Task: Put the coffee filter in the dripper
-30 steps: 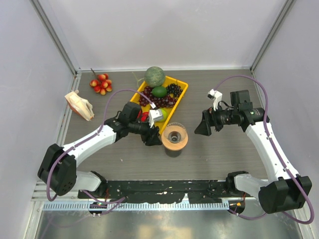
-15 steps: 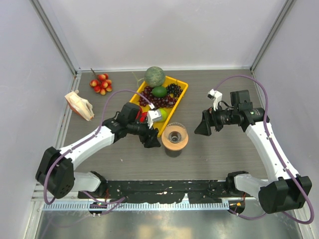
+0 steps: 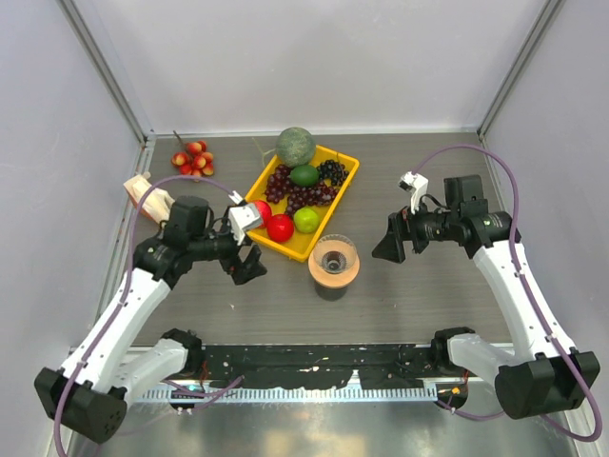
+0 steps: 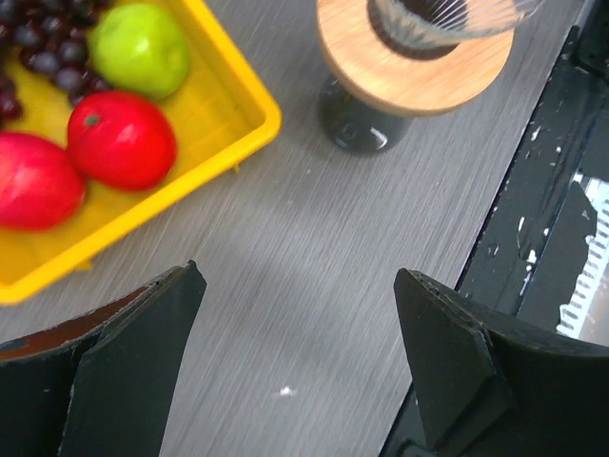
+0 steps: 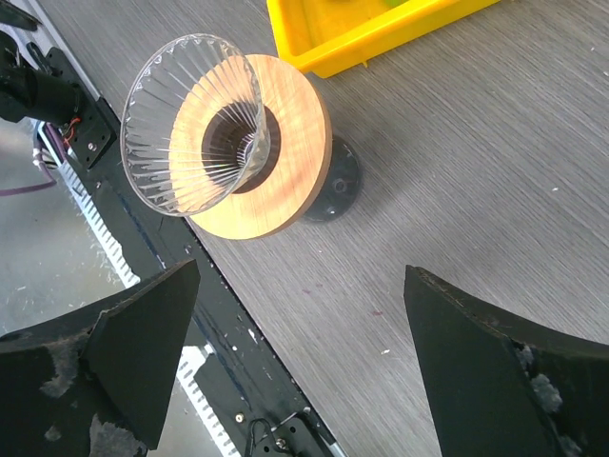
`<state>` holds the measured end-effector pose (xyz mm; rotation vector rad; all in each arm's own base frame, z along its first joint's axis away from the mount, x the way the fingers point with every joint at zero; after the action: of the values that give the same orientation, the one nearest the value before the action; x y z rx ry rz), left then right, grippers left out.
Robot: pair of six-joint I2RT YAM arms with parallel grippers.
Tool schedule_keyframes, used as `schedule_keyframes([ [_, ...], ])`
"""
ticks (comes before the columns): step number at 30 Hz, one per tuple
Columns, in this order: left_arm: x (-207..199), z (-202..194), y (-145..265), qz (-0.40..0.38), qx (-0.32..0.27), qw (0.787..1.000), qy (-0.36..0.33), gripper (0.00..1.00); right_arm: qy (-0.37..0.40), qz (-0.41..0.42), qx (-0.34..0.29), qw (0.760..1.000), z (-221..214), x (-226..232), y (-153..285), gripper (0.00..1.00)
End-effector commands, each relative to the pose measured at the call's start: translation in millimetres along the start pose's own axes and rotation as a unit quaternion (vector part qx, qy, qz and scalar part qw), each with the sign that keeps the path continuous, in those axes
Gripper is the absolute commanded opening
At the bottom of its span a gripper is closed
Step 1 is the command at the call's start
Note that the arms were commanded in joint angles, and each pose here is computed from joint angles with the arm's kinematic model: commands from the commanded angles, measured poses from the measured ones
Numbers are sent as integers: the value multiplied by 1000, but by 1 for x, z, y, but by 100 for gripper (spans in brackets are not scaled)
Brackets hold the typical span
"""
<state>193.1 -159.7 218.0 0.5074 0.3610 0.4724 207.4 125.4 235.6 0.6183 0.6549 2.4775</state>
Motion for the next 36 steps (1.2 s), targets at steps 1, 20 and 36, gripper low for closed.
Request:
schedule_keyframes([
  [1,4,-15,35,43,35,998,-11,94,29,-8,-22,999,12,3,8,97],
  [20,144,31,138,243,105,950,-165,63,44,-21,-24,999,12,-1,8,98],
  [36,220,6,160,125,213,867,-433,58,36,-10,-21,999,11,3,6,98],
])
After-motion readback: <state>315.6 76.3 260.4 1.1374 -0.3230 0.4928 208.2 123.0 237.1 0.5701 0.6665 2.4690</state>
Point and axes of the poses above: each gripper's point midway between its finger pads, its own y axis back along the fingers, its own x axis along the line the jaws close on, z = x × y, the point moved 3 cm from there along y, back along the fingers, and after that the axes turned 8 degrees about y, right-handed, at the moved point
